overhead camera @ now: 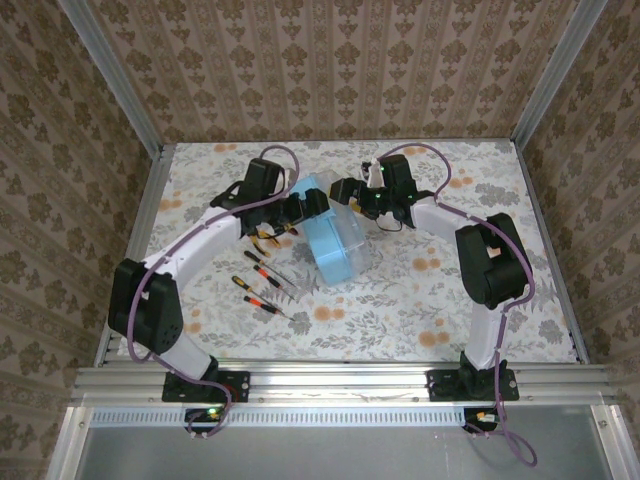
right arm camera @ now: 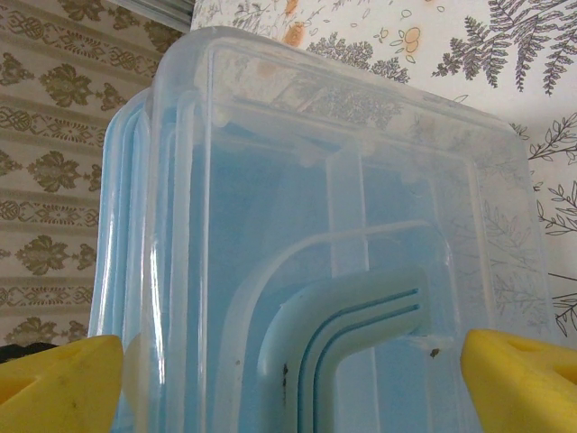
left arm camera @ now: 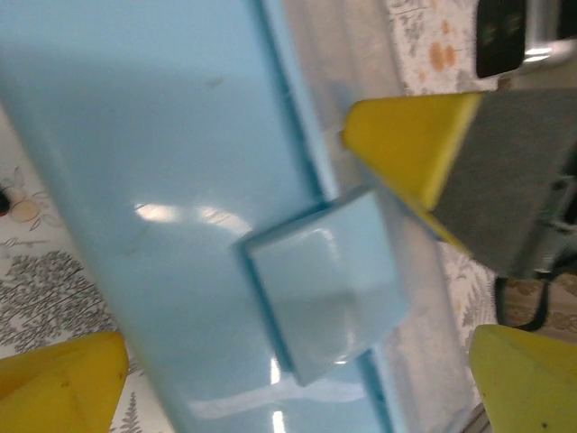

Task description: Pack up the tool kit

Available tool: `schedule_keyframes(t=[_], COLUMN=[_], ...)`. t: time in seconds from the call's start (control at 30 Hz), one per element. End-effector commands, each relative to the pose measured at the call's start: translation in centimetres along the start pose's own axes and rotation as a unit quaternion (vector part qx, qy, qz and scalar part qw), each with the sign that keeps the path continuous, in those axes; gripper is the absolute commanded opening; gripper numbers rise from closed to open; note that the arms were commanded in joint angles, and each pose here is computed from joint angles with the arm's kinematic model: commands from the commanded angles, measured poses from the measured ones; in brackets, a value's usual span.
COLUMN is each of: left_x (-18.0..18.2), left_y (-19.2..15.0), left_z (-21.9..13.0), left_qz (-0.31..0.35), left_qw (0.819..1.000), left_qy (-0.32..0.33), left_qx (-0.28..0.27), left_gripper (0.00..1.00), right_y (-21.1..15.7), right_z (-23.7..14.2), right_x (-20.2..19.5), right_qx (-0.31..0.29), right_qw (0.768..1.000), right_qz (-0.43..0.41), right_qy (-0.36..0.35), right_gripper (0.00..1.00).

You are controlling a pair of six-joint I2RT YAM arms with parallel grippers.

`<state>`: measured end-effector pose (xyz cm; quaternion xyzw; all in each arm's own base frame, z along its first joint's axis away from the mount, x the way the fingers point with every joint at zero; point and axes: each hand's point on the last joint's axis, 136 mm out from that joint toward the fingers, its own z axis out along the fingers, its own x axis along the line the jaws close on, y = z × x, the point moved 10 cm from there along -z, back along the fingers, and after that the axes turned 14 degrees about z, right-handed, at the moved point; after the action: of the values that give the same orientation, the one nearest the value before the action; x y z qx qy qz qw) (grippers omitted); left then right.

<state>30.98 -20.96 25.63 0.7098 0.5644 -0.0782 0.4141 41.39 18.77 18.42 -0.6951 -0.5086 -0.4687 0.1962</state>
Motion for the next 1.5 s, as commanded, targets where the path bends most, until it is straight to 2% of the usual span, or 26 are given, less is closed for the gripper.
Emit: schedule_keyframes(t=[0.0,0.37,0.77,1.47], left_x=[-1.1,-1.9,-2.5,-3.7], left_y=[1.0,1.8,1.0,2.1], left_z=[-0.5,-0.9,0.7,2.3], left_qz=[-0.008,-0.001,-0.006,-0.013], left_qw=[1.0,0.999,0.999,0.998], left_qy=[-0.027,-0.033,-0.034,-0.068], left_qx=[-0.007,-0.016,0.006,-0.01], left_gripper=[0.97,0.95,0.94,0.94], right_y=[-1.6,-1.6,-1.6,-1.9], right_z=[1.5,1.5,1.4,1.8], right_x=[-3.8,-3.9,-3.8,-4.2], right_qx=[0.036,0.036,0.033,0.035], right_qw=[0.996,0.996,0.996,0.996], right_qz=[0.043,0.045,0.046,0.051], right_qy=[-0.074,-0.072,-0.069,-0.066], right_gripper=[0.95,0.95,0.95,0.95])
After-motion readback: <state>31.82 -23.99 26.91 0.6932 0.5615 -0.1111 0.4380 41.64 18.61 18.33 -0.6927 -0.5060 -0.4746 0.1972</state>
